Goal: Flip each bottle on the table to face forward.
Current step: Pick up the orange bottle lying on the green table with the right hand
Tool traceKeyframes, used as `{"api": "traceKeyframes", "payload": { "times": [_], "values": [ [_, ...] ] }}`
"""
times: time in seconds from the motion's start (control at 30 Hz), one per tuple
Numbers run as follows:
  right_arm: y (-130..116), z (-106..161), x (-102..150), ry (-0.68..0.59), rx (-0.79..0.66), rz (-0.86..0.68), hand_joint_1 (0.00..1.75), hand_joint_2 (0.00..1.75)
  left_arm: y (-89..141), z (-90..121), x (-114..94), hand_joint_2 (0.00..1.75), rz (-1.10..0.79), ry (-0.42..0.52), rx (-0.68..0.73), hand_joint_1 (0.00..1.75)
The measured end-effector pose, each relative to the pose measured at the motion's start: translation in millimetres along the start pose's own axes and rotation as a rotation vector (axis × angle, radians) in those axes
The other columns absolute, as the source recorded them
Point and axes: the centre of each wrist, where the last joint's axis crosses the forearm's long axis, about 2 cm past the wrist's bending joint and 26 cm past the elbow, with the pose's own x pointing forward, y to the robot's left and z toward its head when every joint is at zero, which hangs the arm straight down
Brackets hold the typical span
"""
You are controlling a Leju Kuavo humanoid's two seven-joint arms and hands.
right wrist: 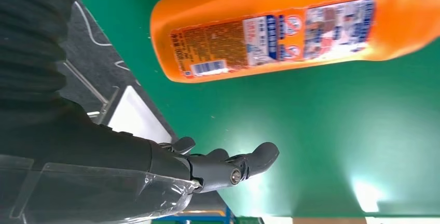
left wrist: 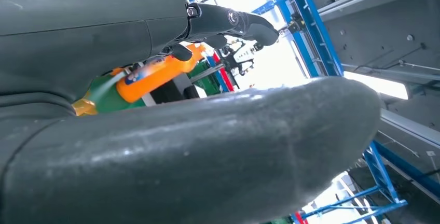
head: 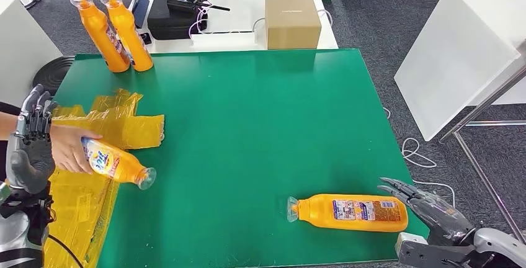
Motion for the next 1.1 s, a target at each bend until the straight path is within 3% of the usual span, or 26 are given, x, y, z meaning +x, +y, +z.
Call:
{"api": "traceKeyframes", "payload": {
  "times": [0.63, 1.1],
  "values": [
    [-7.1, -11.2, -23.9, 0.113, 0.119, 0.080, 0.00, 1.75, -13.0, -23.4, -5.0, 0.00, 0.061, -0.024, -0.026, 0.00],
    [-2.7, -41.3, -34.5, 0.160, 0.184, 0.157, 0.00, 1.75, -26.7, -37.1, -8.9, 0.00, 0.102, -0.037, -0.024, 0.00]
  ]
}}
